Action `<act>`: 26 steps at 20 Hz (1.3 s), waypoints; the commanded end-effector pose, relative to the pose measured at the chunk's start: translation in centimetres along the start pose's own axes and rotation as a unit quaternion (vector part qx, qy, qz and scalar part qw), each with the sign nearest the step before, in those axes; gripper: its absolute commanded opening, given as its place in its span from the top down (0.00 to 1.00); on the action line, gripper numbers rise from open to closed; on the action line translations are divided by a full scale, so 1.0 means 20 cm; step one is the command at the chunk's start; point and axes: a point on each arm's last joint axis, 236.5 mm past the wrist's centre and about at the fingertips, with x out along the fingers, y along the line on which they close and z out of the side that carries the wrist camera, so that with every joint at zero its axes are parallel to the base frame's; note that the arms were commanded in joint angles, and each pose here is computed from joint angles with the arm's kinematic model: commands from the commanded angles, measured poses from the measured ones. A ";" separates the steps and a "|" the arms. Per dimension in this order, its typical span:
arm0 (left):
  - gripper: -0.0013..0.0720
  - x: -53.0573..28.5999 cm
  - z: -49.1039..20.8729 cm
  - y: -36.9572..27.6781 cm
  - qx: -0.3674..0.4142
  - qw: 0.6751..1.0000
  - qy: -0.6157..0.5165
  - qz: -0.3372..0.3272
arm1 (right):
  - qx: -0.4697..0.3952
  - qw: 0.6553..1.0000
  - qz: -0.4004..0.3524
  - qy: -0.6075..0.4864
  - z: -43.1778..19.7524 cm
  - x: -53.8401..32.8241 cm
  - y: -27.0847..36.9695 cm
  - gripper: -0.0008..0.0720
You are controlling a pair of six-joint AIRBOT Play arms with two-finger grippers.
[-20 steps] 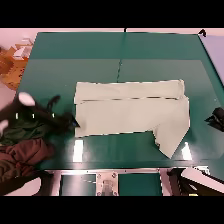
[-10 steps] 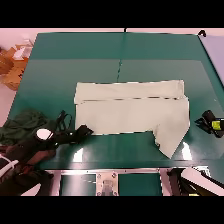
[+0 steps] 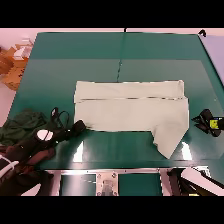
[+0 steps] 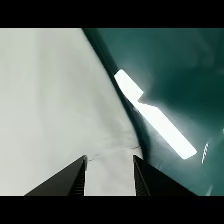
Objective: Fold the shirts.
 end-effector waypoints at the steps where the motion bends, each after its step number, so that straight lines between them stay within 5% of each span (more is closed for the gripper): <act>1: 0.95 -0.06 0.06 0.03 0.025 0.999 0.032 0.005 | 0.027 0.999 -0.004 0.023 -0.05 -0.04 -0.08 0.50; 9: 0.95 -0.13 0.24 -0.05 0.117 0.993 0.013 -0.001 | 0.103 0.979 0.007 0.178 -0.56 0.04 -0.13 0.43; 17: 0.95 -0.13 0.19 -0.06 0.120 0.992 0.035 -0.006 | 0.067 0.976 -0.021 0.206 -0.87 0.33 -0.12 0.44; 19: 0.95 -0.13 0.17 -0.06 0.121 0.992 0.042 -0.007 | 0.054 0.979 -0.022 0.195 -0.84 0.34 -0.12 0.59; 22: 0.95 -0.15 0.13 -0.08 0.142 0.987 0.068 -0.010 | 0.030 0.982 -0.014 0.184 -0.76 0.30 -0.07 0.96; 26: 0.95 -0.31 0.12 -0.04 0.208 0.964 0.149 0.071 | -0.007 0.988 -0.011 0.151 -0.64 0.16 0.01 0.97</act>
